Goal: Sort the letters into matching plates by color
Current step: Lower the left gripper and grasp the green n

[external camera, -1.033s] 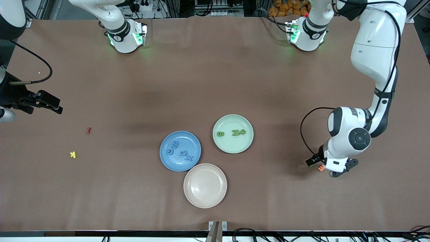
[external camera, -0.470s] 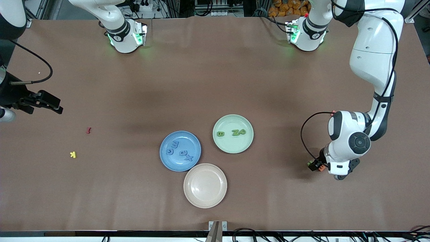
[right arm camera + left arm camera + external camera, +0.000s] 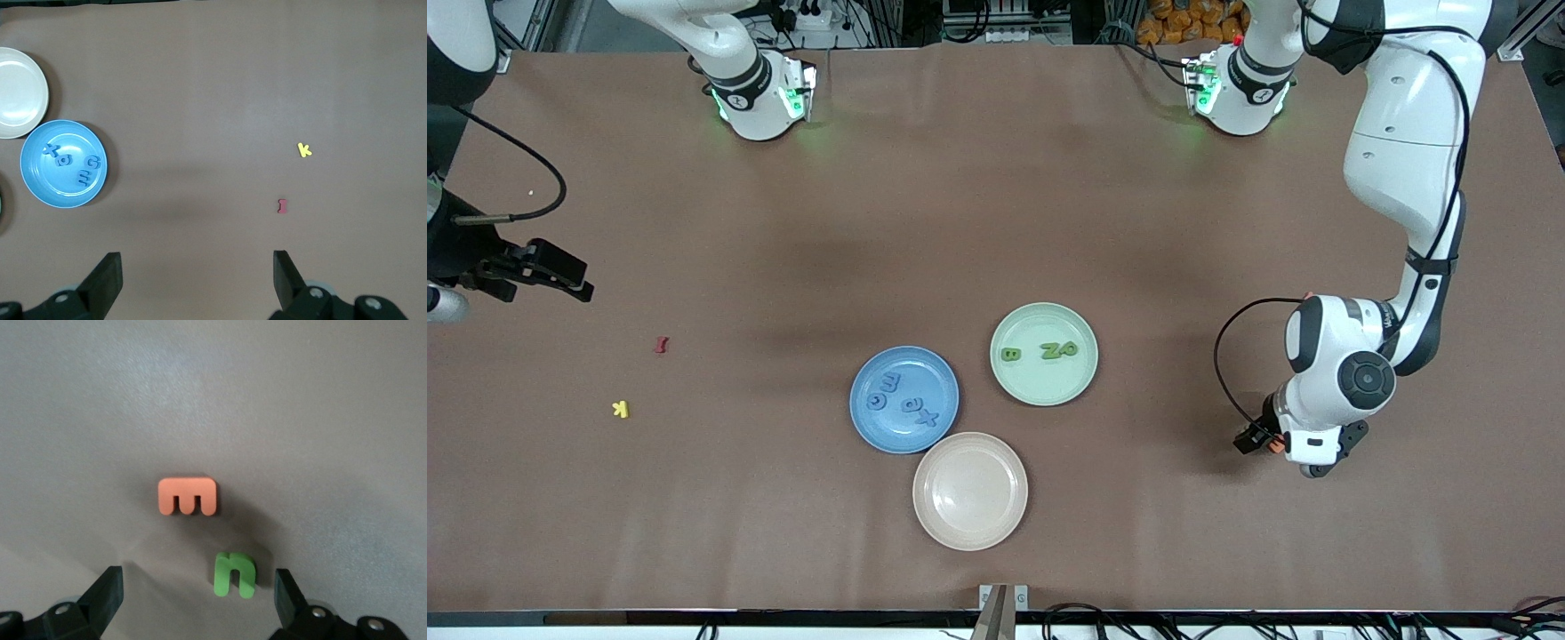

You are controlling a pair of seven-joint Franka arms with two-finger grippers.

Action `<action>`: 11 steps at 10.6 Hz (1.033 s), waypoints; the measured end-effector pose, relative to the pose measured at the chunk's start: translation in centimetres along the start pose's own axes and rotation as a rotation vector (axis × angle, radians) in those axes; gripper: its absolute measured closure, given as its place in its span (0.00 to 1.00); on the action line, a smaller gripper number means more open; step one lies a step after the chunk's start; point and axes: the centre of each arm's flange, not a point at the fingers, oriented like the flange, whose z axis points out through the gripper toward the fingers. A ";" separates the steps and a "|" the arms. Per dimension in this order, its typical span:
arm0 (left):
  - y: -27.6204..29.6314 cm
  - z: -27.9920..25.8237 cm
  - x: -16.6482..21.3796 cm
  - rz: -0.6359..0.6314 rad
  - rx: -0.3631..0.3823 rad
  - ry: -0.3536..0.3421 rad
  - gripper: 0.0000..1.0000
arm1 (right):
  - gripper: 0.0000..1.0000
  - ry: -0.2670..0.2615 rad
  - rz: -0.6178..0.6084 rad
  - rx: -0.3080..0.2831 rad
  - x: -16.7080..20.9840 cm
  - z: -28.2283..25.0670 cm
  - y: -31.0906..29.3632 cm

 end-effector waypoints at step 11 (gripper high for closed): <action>1.2 -0.4 0.2 0.006 -0.018 0.011 0.74 | 0.00 0.008 -0.001 0.000 0.1 0.0 0.0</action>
